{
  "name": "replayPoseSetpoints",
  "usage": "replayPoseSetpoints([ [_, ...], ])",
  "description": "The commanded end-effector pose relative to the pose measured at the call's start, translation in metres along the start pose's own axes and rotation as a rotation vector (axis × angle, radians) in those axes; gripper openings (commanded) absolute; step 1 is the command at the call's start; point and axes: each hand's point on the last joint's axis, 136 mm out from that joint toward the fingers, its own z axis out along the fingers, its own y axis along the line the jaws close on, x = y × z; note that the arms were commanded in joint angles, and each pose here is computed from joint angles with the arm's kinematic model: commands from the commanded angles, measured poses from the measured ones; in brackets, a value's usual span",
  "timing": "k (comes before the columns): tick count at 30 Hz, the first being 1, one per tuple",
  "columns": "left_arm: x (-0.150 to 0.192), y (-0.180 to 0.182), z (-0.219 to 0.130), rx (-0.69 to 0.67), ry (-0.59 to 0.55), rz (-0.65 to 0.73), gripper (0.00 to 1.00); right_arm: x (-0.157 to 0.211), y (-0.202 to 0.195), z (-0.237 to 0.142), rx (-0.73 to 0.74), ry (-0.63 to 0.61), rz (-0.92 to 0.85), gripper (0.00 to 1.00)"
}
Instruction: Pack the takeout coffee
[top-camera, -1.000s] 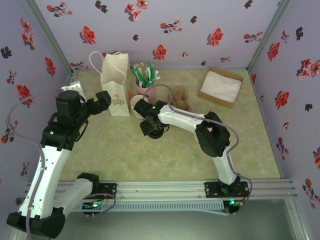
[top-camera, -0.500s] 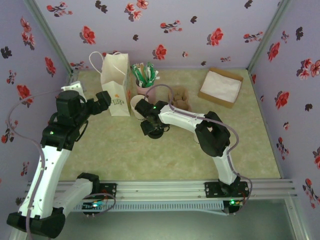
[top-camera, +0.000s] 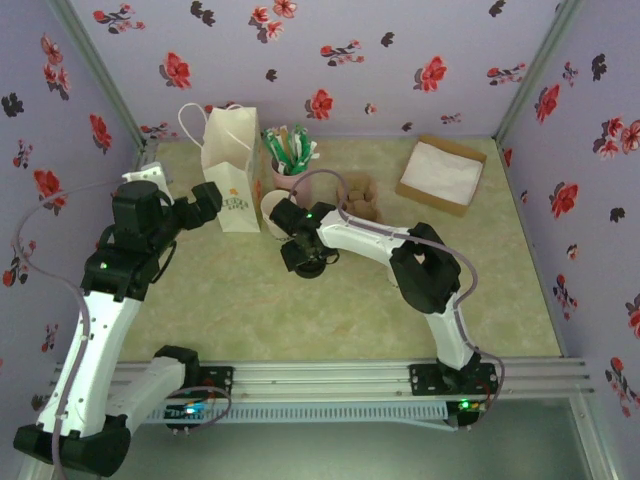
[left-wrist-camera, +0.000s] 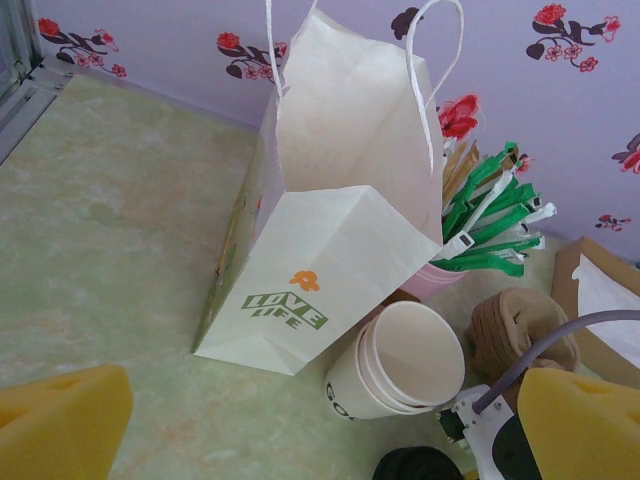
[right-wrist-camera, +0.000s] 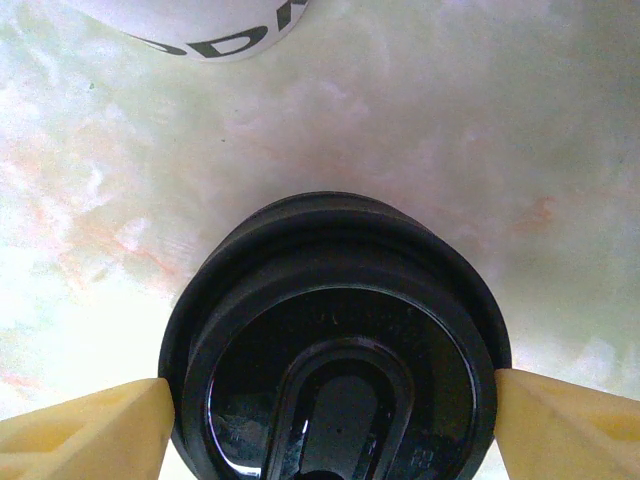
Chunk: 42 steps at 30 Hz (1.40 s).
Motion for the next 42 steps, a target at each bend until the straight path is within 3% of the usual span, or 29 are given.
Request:
replayPoseSetpoints([
  [1, -0.001, 0.005, -0.001, -0.019, -0.013, 0.011, 1.0, 0.004, -0.003, 0.003, 0.0, 0.016, 0.026, 0.81],
  [18, -0.001, 0.005, 0.0, -0.02, -0.01, 0.013, 1.0, -0.006, -0.008, -0.017, -0.01, -0.033, 0.023, 0.72],
  [42, -0.001, 0.006, 0.0, -0.022, -0.012, 0.012, 1.0, -0.003, -0.02, -0.049, -0.002, -0.071, 0.003, 0.71],
])
